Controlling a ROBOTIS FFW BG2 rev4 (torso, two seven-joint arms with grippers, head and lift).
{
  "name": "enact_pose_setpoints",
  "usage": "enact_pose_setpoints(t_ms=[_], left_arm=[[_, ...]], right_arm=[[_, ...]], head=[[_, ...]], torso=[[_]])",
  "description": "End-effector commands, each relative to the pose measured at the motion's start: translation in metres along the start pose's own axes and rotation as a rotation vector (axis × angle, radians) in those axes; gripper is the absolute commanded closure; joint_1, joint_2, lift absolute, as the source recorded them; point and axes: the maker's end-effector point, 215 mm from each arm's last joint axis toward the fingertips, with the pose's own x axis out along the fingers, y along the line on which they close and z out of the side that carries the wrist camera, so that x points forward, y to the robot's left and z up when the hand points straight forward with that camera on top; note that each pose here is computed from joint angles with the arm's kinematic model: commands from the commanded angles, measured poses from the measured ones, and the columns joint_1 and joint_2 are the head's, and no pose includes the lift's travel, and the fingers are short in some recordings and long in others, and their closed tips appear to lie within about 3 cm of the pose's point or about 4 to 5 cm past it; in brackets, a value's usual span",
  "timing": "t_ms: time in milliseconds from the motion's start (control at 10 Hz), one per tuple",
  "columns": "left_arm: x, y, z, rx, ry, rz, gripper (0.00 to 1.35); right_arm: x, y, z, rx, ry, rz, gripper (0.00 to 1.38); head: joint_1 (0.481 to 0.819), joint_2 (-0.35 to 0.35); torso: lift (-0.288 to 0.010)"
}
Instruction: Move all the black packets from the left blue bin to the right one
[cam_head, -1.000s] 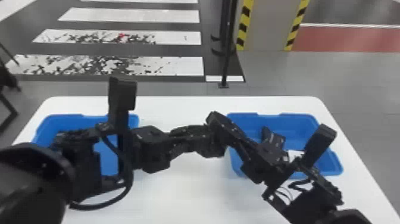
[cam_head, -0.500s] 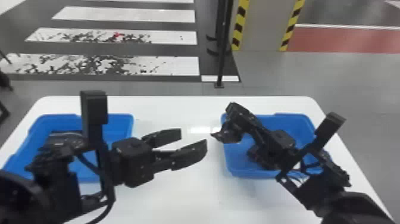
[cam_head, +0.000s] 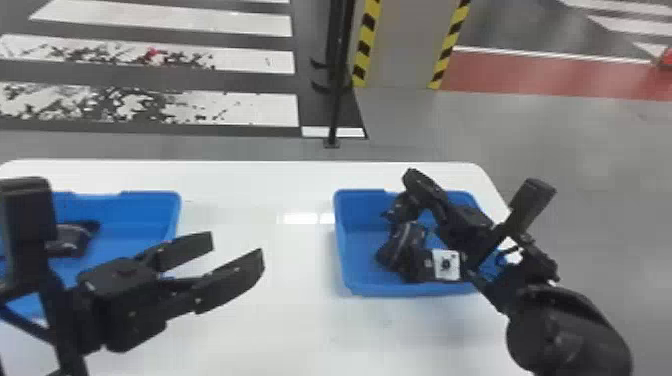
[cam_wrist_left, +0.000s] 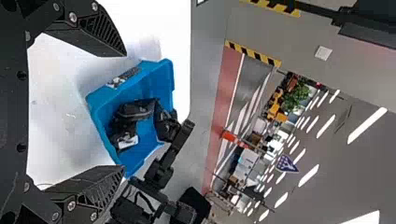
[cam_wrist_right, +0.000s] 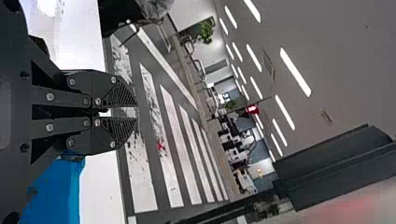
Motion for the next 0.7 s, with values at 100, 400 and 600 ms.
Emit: enact_pose_setpoints(t_ms=[100, 400, 600], left_arm=[[-0.033, 0.058, 0.002, 0.016, -0.005, 0.167, 0.19], [-0.079, 0.122, 0.002, 0.031, 0.02, 0.36, 0.19], [-0.109, 0.165, 0.003, 0.045, 0.056, 0.484, 0.19]], right_arm=[[-0.014, -0.037, -0.011, -0.004, -0.005, -0.083, 0.3], [-0.079, -0.005, -0.027, -0.126, 0.009, -0.108, 0.14], [-0.129, 0.025, -0.033, -0.189, -0.01, -0.148, 0.14]], head=[[0.695, -0.17], [0.695, -0.113], [0.695, -0.041]], torso=[[-0.138], [-0.138], [-0.138]])
